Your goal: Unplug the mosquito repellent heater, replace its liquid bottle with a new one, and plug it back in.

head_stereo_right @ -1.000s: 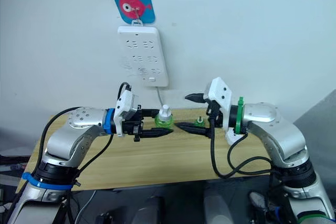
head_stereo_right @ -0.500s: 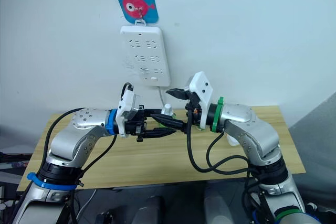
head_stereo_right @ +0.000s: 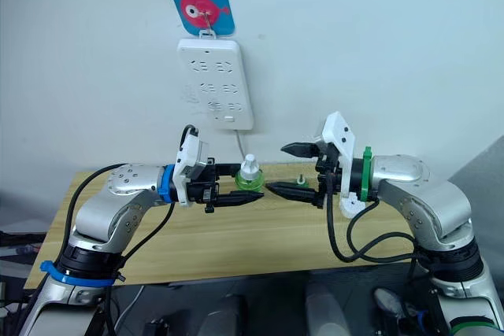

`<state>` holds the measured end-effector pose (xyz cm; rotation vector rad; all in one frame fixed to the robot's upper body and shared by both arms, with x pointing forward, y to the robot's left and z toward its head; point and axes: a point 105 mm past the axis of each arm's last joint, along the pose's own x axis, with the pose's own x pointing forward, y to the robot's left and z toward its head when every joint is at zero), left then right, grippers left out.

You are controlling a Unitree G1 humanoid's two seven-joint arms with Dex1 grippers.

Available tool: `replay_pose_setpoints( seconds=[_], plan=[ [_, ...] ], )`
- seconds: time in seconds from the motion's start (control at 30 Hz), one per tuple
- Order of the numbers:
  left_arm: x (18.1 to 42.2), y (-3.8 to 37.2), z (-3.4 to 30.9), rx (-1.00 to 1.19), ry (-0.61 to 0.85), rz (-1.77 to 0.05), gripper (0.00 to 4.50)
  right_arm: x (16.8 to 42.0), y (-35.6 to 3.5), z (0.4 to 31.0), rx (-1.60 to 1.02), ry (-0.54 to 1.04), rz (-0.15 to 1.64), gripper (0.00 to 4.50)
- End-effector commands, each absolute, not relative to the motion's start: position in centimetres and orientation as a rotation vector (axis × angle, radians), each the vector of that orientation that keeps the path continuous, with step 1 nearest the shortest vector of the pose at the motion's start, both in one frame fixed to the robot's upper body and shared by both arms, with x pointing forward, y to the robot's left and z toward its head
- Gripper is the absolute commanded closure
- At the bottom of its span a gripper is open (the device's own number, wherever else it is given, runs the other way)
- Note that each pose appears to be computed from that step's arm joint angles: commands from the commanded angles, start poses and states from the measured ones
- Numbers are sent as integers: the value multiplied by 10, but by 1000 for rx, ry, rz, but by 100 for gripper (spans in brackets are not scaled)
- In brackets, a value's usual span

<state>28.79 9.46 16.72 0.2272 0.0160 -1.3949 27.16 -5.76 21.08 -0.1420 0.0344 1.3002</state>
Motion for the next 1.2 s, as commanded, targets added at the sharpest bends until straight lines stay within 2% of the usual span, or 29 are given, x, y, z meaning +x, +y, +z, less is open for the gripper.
replay_pose_setpoints(
  seconds=[0.03,0.27,0.5,0.87,1.07,1.2],
  plan=[
    [285,93,179,248,-37,-1412,219,266,-34,226,-151,-66,1328,0],
    [284,90,178,256,-37,-1425,219,279,-13,227,-145,-114,1289,0],
    [283,91,176,253,-36,-1423,219,293,-34,222,-161,-92,1212,0],
    [282,92,175,255,-27,-1427,219,276,-69,218,-202,3,1261,0],
    [282,91,174,261,-24,-1433,219,265,-54,235,-68,-44,1341,0],
    [281,91,174,264,-24,-1438,219,264,-42,233,-65,-32,1373,0]
  ],
)
